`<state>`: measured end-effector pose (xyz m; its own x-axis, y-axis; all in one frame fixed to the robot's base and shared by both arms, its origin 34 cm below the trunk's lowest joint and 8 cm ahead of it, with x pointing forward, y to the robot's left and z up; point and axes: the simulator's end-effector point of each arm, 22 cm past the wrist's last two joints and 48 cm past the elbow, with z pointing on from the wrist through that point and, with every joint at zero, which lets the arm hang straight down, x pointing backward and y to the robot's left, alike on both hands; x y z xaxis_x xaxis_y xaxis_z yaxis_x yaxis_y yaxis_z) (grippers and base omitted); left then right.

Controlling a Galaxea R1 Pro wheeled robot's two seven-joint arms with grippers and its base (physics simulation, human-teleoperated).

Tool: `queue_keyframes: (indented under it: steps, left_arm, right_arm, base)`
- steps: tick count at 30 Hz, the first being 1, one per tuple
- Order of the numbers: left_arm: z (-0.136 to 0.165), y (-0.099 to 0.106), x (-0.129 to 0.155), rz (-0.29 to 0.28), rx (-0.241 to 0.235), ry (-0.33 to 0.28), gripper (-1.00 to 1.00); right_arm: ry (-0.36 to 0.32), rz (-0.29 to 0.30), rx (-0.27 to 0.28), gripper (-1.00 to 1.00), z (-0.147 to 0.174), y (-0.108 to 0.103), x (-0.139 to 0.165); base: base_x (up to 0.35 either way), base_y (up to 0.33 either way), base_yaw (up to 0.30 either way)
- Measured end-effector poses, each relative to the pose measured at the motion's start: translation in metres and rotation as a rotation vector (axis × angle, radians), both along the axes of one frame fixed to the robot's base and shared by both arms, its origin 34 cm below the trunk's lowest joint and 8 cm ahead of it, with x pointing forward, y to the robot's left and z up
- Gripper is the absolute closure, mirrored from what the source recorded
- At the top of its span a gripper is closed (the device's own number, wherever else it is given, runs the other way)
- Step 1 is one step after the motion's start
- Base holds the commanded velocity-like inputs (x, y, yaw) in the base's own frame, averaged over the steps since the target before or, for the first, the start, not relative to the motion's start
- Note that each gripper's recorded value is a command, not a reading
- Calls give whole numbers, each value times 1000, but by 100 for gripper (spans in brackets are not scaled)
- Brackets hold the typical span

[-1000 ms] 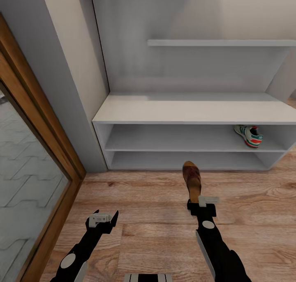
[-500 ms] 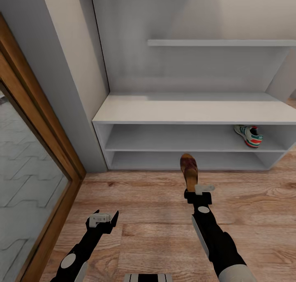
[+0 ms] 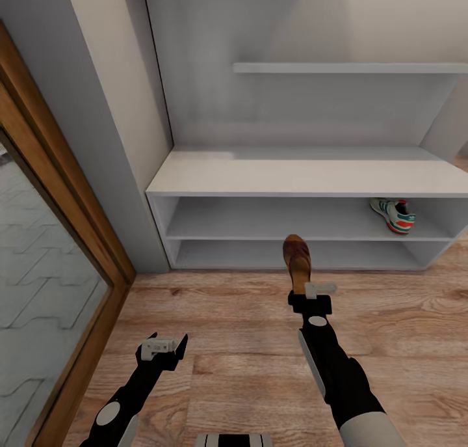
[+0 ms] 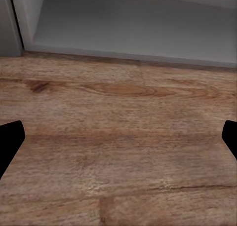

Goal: Pick up the two gym shoes and the two sandals from the corridor floor and place them onto the hallstand (shoe rack) in the corridor, making sure they are on the rack and not on the floor. Arrange them so the two gym shoes are next to each other and the two sandals are next to each other.

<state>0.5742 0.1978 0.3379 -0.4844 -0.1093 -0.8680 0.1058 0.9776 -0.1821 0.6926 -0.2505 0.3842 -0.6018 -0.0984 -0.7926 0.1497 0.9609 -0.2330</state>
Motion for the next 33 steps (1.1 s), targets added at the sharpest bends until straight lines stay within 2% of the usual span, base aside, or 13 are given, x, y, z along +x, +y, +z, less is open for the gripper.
queue_keyframes:
  steps: [33]
  left_arm:
    - [0, 0, 0, -1, 0, 0, -100]
  right_arm:
    - [-15, 9, 8, 100, 7, 5, 4]
  base:
    - [0, 0, 0]
